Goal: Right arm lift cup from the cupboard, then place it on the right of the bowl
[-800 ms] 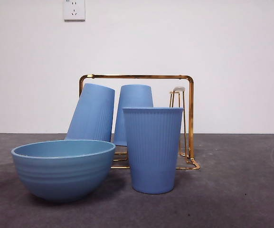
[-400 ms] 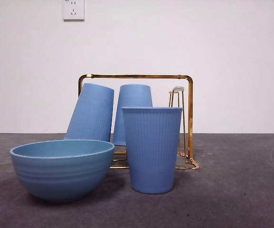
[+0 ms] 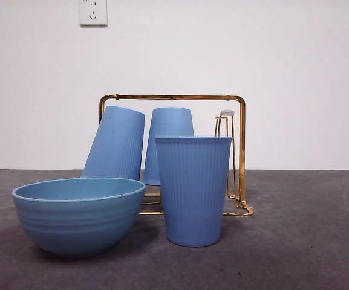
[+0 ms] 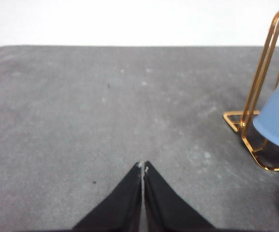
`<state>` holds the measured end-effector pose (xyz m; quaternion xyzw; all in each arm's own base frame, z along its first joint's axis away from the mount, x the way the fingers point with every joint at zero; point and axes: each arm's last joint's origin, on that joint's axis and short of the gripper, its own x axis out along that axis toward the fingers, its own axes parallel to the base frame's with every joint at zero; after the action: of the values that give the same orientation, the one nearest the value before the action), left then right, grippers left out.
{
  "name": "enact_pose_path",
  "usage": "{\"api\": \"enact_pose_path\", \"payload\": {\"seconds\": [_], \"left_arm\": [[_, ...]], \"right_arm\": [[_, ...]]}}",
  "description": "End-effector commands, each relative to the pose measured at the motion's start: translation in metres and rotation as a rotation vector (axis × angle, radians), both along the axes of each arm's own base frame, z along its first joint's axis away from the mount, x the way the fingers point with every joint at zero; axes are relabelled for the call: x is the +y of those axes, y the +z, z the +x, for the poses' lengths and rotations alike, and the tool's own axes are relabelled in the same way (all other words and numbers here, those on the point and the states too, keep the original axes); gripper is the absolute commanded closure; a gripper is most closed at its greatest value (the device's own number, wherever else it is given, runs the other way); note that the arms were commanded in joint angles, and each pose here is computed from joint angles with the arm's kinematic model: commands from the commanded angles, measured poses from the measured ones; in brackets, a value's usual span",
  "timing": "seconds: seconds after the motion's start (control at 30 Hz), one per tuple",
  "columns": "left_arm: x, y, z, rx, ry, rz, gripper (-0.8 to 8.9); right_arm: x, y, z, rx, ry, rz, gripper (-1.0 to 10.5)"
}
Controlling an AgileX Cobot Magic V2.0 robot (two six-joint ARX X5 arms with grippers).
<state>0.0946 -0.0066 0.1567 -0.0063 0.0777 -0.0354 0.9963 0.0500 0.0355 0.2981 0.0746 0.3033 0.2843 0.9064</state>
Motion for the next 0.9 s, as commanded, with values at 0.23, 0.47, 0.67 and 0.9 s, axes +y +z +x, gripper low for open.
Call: {"api": "enact_pose_path", "payload": {"seconds": [0.23,0.47,0.67,0.9], "left_arm": [[0.0026,-0.0073,0.001,0.022,0.022,0.025,8.08],[0.0026,-0.0072,0.001,0.021,0.022,0.025,8.08],[0.0026,-0.0072,0.001,0.021,0.022,0.025,8.08],[0.0026,-0.0072,0.001,0.021,0.022,0.025,8.08]], "right_arm": [[0.0003,0.0037,-0.0003,-0.02,0.01,0.004,9.2],[0.0003,0.0037,-0.0003,-0.02,0.01,0.004,9.2],[0.0003,0.0038,-0.0003,-0.02,0.01,0.005,9.2],[0.0003,0.0037,-0.0003,-0.02,0.01,0.004,9.2]]}}
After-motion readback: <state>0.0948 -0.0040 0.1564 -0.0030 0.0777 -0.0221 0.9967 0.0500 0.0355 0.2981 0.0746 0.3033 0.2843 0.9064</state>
